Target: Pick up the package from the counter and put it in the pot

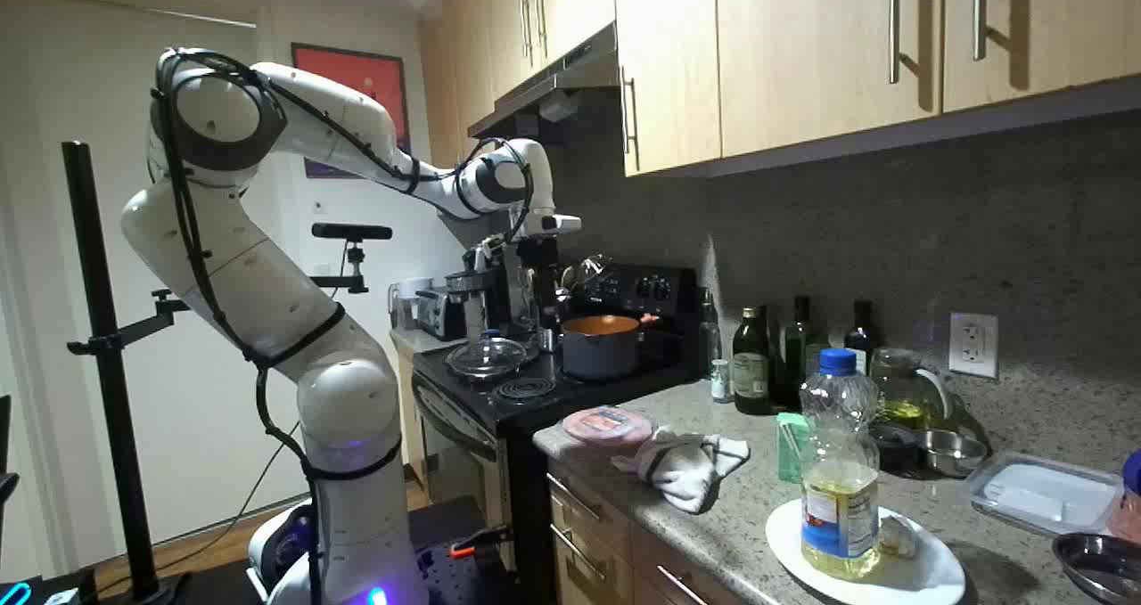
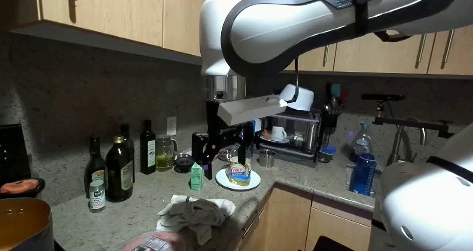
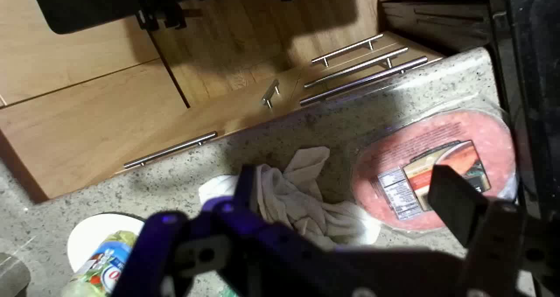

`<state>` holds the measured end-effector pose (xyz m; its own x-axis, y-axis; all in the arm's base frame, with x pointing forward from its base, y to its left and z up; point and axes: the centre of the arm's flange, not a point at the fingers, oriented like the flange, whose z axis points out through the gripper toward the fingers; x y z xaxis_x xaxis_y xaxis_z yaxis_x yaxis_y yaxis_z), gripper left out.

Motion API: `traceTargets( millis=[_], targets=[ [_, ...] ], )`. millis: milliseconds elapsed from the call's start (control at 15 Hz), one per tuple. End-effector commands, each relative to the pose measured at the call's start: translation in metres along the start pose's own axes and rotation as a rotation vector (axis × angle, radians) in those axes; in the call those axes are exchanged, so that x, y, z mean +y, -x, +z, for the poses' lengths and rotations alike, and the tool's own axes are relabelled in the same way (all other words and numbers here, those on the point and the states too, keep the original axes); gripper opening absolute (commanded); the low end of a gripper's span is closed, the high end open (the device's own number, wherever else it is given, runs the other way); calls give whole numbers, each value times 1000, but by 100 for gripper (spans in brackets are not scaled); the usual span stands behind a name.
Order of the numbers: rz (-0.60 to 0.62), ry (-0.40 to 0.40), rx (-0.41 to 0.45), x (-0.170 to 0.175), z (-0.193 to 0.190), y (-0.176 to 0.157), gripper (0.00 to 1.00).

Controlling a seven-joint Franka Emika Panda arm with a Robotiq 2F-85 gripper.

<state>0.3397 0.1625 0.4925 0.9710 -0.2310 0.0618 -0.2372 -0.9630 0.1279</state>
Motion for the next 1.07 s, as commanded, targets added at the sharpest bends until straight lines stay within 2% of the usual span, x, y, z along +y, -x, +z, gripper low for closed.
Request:
traceTargets(
  millis=[0,200,533,1000],
  targets=[
    [0,0,0,0,0,0,100],
    [-22,3,17,-3,-2,-9,100],
    [-111,5,87,-12,-3,-52,100],
    [-206,-148,141,-23,14,-103,100]
  ],
)
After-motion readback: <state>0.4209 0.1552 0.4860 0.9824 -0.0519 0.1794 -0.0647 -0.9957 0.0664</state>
